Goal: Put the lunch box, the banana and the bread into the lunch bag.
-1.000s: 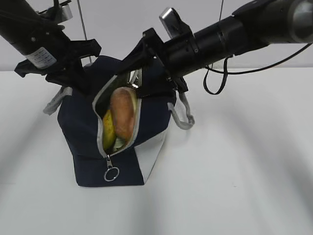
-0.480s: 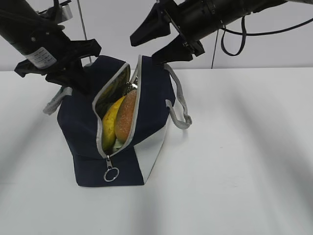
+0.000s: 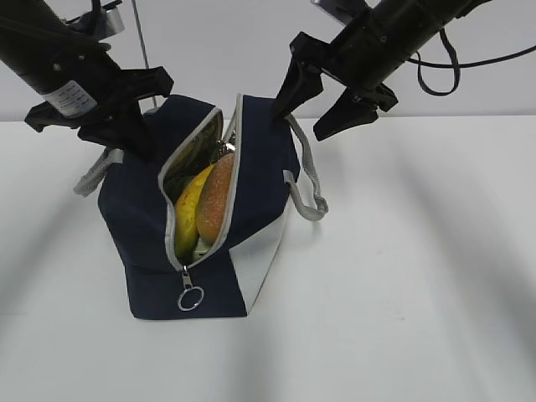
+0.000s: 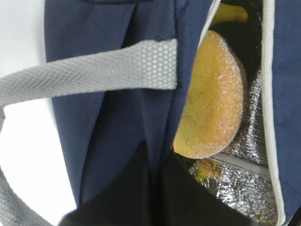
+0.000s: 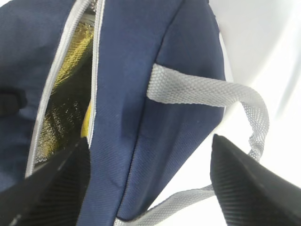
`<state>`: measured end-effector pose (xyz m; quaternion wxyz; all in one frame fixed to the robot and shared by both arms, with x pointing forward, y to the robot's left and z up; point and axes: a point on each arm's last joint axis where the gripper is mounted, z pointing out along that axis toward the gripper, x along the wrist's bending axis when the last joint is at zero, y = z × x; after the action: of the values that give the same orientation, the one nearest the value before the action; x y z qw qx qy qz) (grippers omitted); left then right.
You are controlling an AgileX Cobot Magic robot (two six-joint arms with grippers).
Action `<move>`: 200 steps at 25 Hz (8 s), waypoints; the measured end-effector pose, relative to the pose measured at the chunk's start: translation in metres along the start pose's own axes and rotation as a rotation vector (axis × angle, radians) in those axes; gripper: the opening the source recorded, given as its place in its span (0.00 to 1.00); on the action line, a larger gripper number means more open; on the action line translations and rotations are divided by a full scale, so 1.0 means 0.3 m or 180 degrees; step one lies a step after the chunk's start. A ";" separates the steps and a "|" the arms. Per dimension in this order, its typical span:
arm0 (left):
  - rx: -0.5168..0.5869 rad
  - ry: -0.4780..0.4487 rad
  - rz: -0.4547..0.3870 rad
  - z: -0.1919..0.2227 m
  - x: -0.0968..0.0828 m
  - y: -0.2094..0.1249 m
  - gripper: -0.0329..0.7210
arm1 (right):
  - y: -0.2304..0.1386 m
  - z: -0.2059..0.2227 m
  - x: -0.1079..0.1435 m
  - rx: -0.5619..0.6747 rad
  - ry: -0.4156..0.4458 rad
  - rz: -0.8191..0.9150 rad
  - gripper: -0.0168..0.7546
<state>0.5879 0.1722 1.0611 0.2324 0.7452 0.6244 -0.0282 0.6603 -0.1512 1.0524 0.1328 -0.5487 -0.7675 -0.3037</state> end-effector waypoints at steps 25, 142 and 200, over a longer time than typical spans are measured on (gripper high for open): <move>-0.0054 -0.0382 -0.0101 -0.002 -0.036 0.005 0.04 | -0.010 0.098 0.021 0.0202 0.0073 -0.0048 0.02; -0.0878 -0.0305 0.1480 -0.228 -0.272 -0.293 0.61 | -0.770 0.204 -0.057 -0.0679 0.0272 -0.2569 0.65; -0.0761 -0.0277 0.1504 -0.225 -0.267 -0.303 0.61 | -0.735 0.346 -0.134 -0.0727 0.0527 -0.2114 0.69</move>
<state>0.4679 0.1346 1.1194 0.3455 0.8357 0.4214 0.0687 0.4848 -0.1653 0.8792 0.0264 -0.2542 -0.8517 -0.4575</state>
